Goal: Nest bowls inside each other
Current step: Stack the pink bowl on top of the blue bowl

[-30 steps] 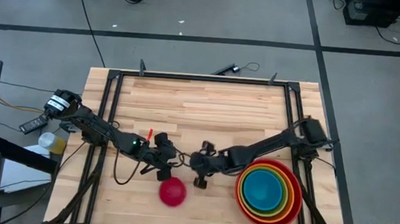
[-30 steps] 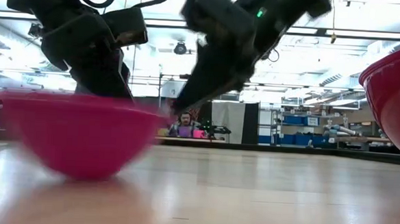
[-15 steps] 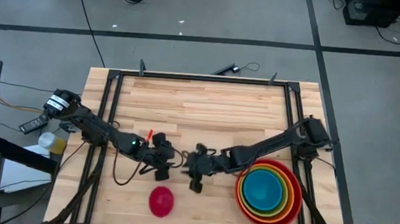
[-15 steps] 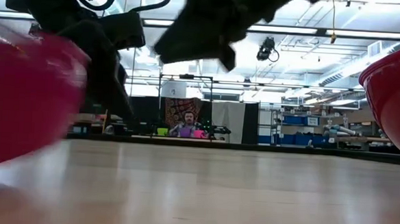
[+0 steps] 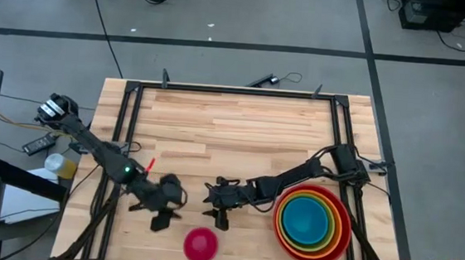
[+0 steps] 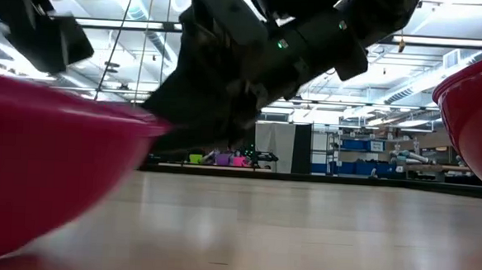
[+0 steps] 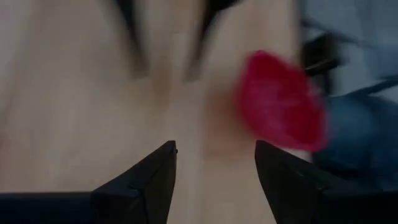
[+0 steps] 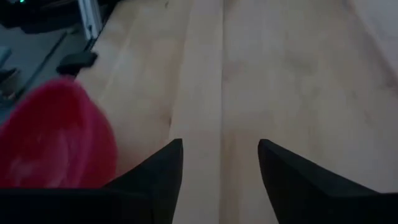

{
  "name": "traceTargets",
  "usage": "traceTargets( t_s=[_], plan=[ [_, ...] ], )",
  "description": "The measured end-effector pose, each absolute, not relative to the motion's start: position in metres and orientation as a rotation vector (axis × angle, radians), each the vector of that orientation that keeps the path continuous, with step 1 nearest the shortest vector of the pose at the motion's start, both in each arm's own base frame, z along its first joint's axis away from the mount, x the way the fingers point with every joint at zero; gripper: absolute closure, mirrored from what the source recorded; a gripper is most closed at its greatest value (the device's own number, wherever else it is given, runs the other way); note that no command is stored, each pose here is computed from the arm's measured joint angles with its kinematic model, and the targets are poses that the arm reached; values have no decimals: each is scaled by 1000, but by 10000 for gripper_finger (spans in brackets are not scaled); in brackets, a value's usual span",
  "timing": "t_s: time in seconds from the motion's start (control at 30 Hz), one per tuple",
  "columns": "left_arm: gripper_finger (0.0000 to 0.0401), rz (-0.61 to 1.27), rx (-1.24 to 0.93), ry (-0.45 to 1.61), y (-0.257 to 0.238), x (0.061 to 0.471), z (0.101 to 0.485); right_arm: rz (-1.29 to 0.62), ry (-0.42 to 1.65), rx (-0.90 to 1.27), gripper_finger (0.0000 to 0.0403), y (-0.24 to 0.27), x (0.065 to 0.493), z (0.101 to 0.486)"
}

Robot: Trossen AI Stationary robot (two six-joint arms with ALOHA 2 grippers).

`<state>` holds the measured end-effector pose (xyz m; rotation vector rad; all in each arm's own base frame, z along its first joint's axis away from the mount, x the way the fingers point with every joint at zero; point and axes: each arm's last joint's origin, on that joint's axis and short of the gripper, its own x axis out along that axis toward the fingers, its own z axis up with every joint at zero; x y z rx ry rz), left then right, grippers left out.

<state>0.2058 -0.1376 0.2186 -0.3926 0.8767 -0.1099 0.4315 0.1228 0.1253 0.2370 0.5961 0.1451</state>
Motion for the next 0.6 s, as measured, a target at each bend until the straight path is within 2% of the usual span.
traceTargets(
  t_s=[0.13, 0.27, 0.47, 0.6],
  plan=[
    [181, -183, -436, 799, -158, 213, 216, 83, 576, 218, 190, 118, 432, 129],
    [180, -112, -454, 784, -164, 225, 199, 52, 566, 224, 190, 113, 433, 133],
    [152, -7, -482, 878, -160, 239, 170, -38, 622, 257, 190, 106, 430, 131],
    [131, -21, -493, 921, -157, 243, 163, -52, 655, 267, 190, 106, 428, 128]
  ],
)
